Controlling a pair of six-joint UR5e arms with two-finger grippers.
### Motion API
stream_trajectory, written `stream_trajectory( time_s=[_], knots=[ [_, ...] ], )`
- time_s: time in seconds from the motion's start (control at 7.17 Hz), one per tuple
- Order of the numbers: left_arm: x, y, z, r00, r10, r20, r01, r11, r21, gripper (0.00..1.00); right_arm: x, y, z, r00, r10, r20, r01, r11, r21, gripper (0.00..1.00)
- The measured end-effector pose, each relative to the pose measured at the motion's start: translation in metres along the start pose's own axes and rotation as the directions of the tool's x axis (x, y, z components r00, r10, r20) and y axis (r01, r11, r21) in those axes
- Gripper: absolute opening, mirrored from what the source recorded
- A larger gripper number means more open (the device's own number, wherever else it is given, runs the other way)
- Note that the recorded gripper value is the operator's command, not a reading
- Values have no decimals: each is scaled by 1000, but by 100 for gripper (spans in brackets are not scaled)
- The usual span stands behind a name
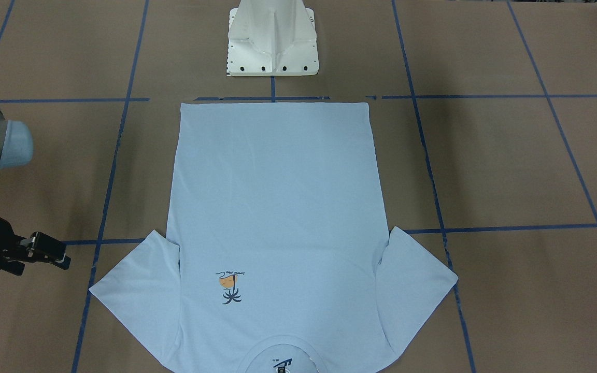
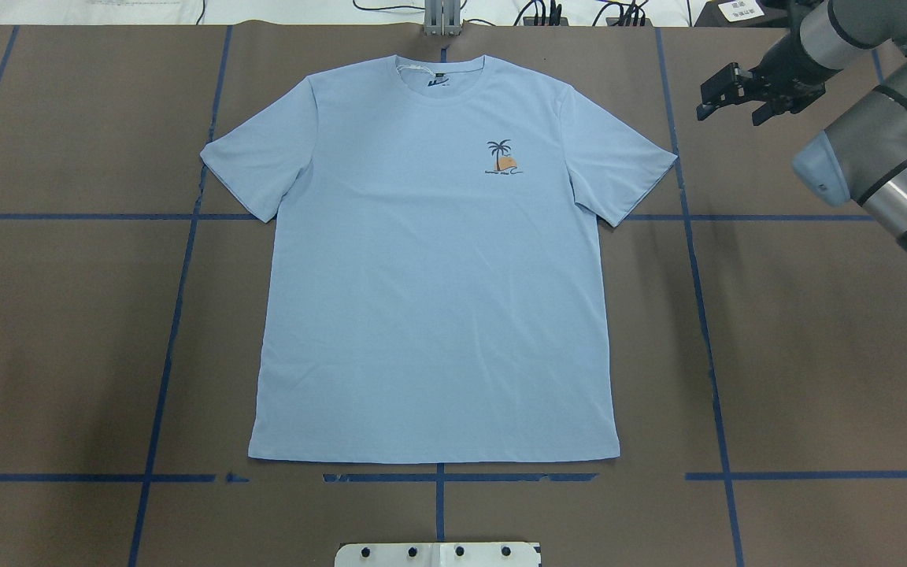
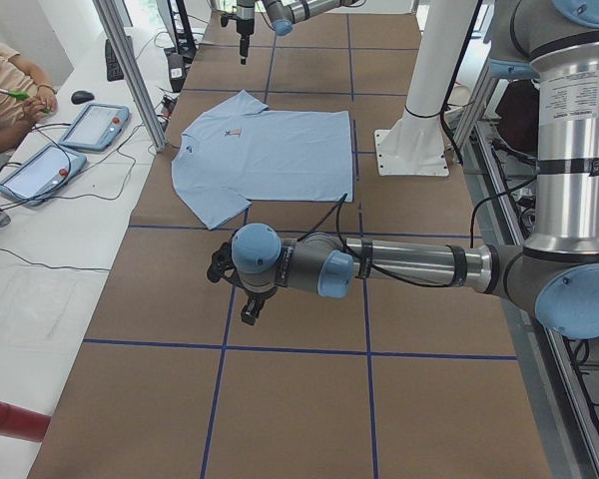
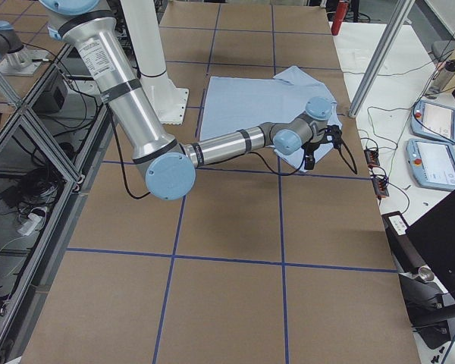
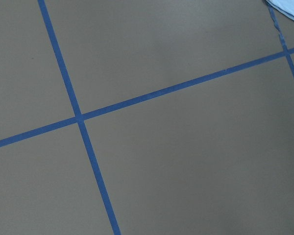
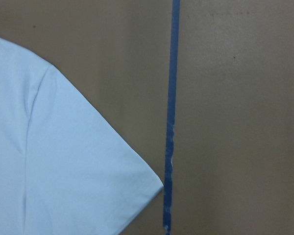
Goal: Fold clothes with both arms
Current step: 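Move the right gripper to the sleeve tip nearest it and grasp it, then fold the grasped sleeve inward toward the shirt center with the right gripper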
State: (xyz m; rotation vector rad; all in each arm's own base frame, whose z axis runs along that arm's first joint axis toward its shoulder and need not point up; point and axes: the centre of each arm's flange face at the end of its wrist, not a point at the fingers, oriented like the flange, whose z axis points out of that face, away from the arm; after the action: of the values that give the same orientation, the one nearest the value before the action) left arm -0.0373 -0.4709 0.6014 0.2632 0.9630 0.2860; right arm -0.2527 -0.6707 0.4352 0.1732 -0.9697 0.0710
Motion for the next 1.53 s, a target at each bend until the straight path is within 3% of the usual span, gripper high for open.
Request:
stream_trajectory(
  time_s=[0.14, 0.28, 0.7, 0.84, 0.98, 1.39, 1.53],
  knots=[
    [0, 0, 0, 1000, 5, 0, -5, 1000, 3, 100, 1, 3, 15, 1000, 23, 21, -24, 999, 46, 98],
    [0, 0, 0, 1000, 6, 1, -6, 1000, 4, 100, -1, 9, 32, 999, 33, 21, -35, 997, 75, 91],
    [-1, 2, 1, 1000, 8, 1, -8, 1000, 4, 100, -8, 32, 84, 999, 32, -44, -27, 995, 98, 77],
    [-1, 3, 1, 1000, 9, 1, -9, 1000, 3, 100, -6, 36, 96, 997, 34, -62, -28, 996, 90, 66],
    [0, 5, 0, 1000, 10, 1, -10, 1000, 4, 100, -7, 39, 105, 997, 32, -75, -26, 996, 88, 37],
    [0, 7, 0, 1000, 13, 1, -13, 1000, 5, 100, -12, 40, 112, 996, 28, -88, -20, 996, 91, 31],
    [0, 7, -1, 1000, 13, 1, -13, 1000, 5, 100, -12, 39, 112, 995, 27, -93, -18, 995, 98, 13]
  ],
)
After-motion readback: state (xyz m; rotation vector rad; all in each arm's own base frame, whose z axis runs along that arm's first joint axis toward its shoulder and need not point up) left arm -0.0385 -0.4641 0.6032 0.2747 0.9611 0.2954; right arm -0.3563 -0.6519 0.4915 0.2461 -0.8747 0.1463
